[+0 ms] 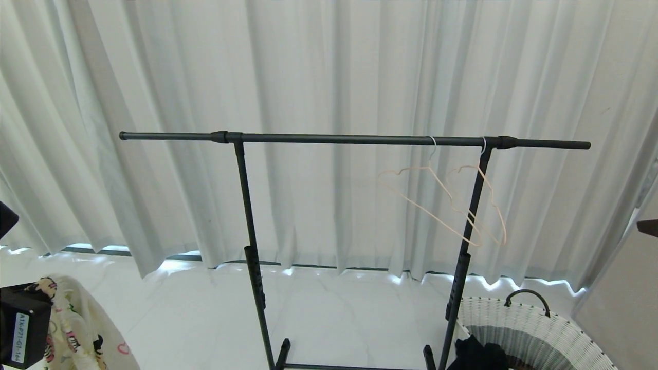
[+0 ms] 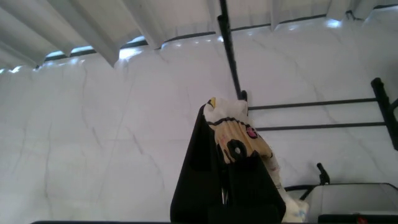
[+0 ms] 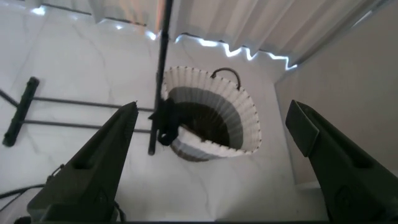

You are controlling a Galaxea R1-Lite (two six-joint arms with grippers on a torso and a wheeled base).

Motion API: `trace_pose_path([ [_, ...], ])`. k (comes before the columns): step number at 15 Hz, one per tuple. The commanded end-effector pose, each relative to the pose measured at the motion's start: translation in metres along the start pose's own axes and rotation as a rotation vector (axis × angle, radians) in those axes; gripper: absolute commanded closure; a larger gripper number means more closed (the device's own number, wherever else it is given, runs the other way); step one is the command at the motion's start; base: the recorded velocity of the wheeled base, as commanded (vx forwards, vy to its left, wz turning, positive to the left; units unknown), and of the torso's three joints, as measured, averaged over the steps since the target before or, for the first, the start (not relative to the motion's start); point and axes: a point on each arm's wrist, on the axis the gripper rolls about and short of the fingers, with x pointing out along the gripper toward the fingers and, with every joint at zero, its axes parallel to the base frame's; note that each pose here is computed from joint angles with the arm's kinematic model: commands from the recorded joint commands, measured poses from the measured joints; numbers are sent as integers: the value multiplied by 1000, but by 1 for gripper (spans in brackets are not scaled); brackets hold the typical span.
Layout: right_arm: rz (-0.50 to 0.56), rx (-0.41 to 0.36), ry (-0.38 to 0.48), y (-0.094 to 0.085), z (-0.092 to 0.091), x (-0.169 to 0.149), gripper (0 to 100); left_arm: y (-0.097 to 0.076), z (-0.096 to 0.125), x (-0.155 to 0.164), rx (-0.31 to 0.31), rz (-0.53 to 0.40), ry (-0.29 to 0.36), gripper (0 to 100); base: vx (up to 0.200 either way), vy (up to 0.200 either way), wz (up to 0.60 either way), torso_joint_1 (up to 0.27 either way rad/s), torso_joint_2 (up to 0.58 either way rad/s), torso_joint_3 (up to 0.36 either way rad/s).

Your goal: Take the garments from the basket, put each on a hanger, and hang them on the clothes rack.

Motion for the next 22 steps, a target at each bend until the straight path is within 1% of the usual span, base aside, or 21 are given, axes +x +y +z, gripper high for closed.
trace_pose_path([
  [1, 2, -1, 1, 0, 1, 1, 0, 0, 0, 0, -1, 0, 1, 100, 200, -200, 0, 17, 2, -2],
  [2, 10, 1, 1, 1, 1, 2, 0, 0, 0, 0, -1, 2, 2, 100, 200, -200, 0, 2, 2, 2],
  [5, 121, 13, -54, 4, 7, 5, 0, 0, 0, 0, -6, 2, 0, 100, 0, 0, 0, 0, 0, 0],
  [10, 126, 29, -105, 7, 21, 24, 0, 0, 1, 0, -4, 3, -7, 100, 0, 0, 0, 0, 0, 0],
  [11, 125, 43, -109, 8, 23, 29, 0, 0, 2, 0, -5, 4, -10, 100, 0, 0, 0, 0, 0, 0],
  [13, 126, 77, -113, 10, 27, 37, 0, 0, 3, 0, -5, 4, -12, 100, 200, 0, 0, 0, 5, 2],
  [18, 125, 76, -98, 11, 24, 39, 0, 1, 2, 0, -5, 5, -13, 100, 200, 0, 0, 4, 4, 2],
  [22, 129, 66, -33, 15, 13, 52, 0, 0, 3, 1, -4, 4, -9, 100, 200, 0, 0, 7, 4, 1],
])
